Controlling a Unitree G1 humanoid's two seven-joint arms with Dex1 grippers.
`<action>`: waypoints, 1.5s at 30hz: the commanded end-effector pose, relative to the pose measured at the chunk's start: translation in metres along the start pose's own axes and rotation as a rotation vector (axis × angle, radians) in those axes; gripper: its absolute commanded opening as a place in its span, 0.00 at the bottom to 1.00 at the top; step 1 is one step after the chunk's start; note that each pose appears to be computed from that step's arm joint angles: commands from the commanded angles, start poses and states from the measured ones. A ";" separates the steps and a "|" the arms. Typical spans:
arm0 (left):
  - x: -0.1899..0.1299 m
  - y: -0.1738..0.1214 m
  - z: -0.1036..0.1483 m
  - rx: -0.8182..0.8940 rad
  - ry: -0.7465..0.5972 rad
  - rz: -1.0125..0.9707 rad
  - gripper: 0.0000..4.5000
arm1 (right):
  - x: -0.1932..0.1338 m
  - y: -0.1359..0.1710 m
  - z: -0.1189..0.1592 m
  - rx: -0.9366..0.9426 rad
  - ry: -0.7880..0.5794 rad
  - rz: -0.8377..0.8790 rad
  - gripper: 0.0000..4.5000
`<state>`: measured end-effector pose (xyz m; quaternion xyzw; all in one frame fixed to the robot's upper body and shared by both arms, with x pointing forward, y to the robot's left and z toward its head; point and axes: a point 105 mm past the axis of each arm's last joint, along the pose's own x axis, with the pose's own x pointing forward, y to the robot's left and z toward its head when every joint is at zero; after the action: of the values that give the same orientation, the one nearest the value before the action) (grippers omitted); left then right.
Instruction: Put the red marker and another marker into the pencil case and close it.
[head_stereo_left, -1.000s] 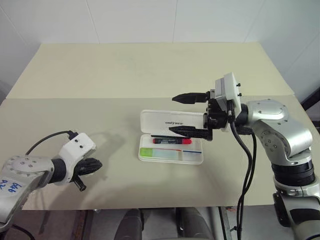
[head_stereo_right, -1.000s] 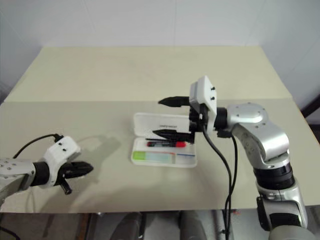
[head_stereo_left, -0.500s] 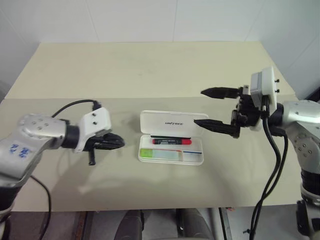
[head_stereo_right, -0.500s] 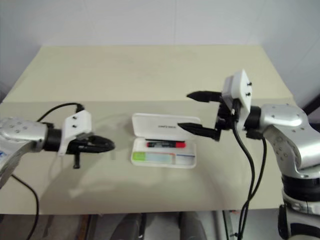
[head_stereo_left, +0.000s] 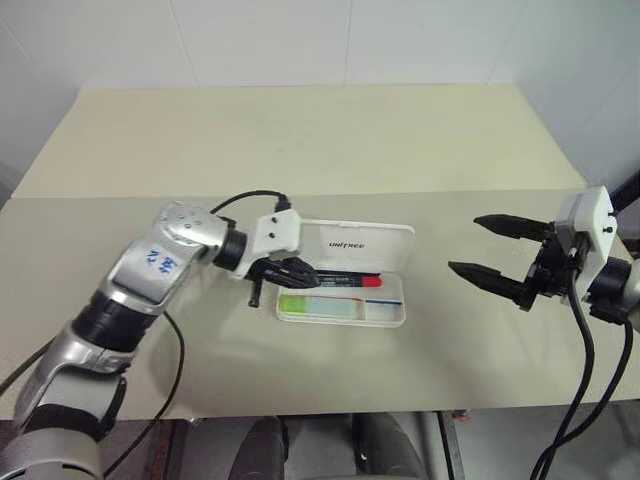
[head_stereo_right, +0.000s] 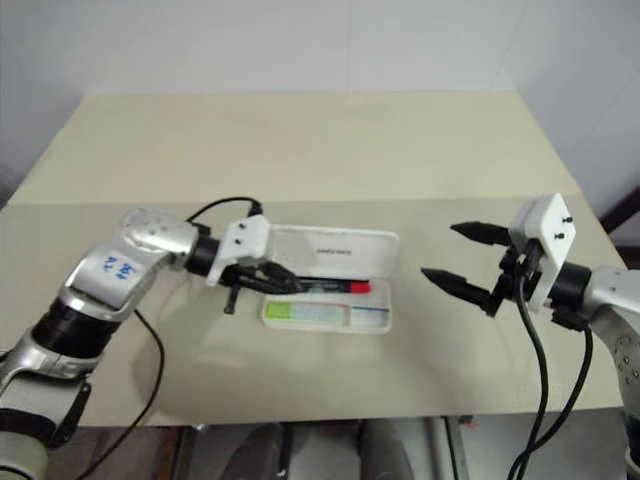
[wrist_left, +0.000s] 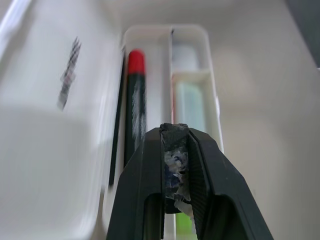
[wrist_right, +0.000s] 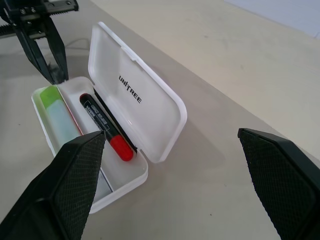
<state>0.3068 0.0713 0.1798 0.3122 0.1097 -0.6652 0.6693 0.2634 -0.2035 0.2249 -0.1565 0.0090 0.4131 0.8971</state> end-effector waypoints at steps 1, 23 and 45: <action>0.012 0.006 0.017 0.071 -0.023 -0.016 0.07 | -0.006 0.005 0.011 -0.047 -0.011 -0.022 1.00; 0.081 0.007 0.035 0.093 -0.056 -0.043 0.07 | 0.003 0.023 0.018 -0.035 -0.026 0.006 1.00; 0.111 -0.007 0.052 0.113 -0.104 -0.152 0.07 | 0.006 0.029 0.012 -0.011 -0.042 -0.015 1.00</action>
<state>0.3012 -0.0412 0.1492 0.2945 0.0805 -0.7263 0.6158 0.2494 -0.1843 0.2185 -0.1427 0.0140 0.4040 0.9034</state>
